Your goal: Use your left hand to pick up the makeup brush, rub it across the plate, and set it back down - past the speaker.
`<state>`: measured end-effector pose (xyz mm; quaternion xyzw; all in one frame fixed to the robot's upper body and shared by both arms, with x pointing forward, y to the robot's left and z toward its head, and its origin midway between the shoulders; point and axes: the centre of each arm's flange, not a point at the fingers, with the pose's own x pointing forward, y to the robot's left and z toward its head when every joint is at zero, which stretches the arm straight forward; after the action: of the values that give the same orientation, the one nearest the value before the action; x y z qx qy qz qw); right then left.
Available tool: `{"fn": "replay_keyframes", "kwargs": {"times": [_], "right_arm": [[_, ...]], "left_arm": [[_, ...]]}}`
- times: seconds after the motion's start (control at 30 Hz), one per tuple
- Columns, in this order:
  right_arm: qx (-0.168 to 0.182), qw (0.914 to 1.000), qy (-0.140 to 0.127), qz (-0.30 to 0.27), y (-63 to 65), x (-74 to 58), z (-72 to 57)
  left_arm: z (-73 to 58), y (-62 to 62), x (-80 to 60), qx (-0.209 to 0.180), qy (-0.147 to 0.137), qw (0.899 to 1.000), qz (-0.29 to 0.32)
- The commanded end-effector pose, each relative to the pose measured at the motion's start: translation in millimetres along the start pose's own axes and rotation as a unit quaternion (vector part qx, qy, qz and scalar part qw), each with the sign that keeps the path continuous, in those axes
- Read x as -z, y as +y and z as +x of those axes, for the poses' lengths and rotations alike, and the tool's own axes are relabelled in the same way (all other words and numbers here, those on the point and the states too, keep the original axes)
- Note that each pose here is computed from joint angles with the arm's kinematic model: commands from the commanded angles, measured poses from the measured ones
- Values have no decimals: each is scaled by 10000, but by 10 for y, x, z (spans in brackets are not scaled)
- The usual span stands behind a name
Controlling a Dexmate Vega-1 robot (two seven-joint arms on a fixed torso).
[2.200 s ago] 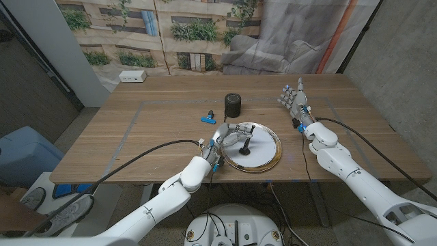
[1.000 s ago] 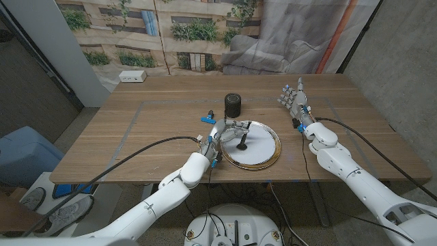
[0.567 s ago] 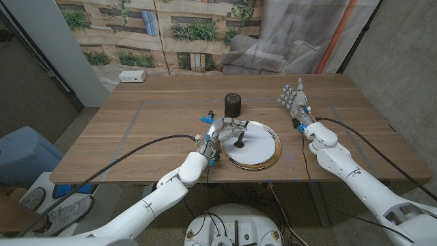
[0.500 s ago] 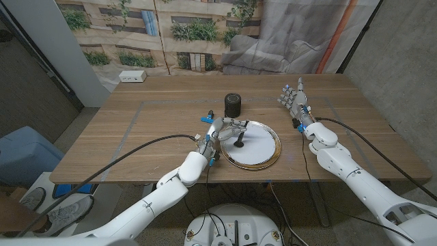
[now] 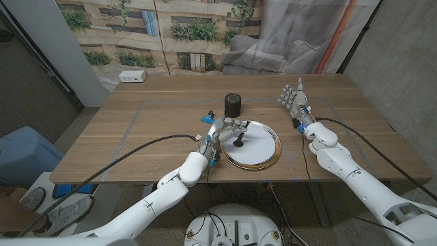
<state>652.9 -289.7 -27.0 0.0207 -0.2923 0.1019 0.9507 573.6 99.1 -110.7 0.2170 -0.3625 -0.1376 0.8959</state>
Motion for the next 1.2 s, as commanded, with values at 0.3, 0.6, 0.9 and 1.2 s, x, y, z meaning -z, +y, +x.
{"fn": "replay_keyframes", "kwargs": {"times": [0.3, 0.6, 0.9, 1.2], "right_arm": [[0, 10000, 2, 0, 0, 2, 0], [0, 10000, 2, 0, 0, 2, -1], [0, 10000, 2, 0, 0, 2, -1], [0, 10000, 2, -1, 0, 2, -1]], "left_arm": [[-115, -172, -17, 306, 58, 9995, -71], [-134, -209, -30, 426, 34, 9991, -75], [-155, -269, -59, 509, 2, 9986, -138], [-166, -266, -58, 486, 1, 9987, -150]]}}
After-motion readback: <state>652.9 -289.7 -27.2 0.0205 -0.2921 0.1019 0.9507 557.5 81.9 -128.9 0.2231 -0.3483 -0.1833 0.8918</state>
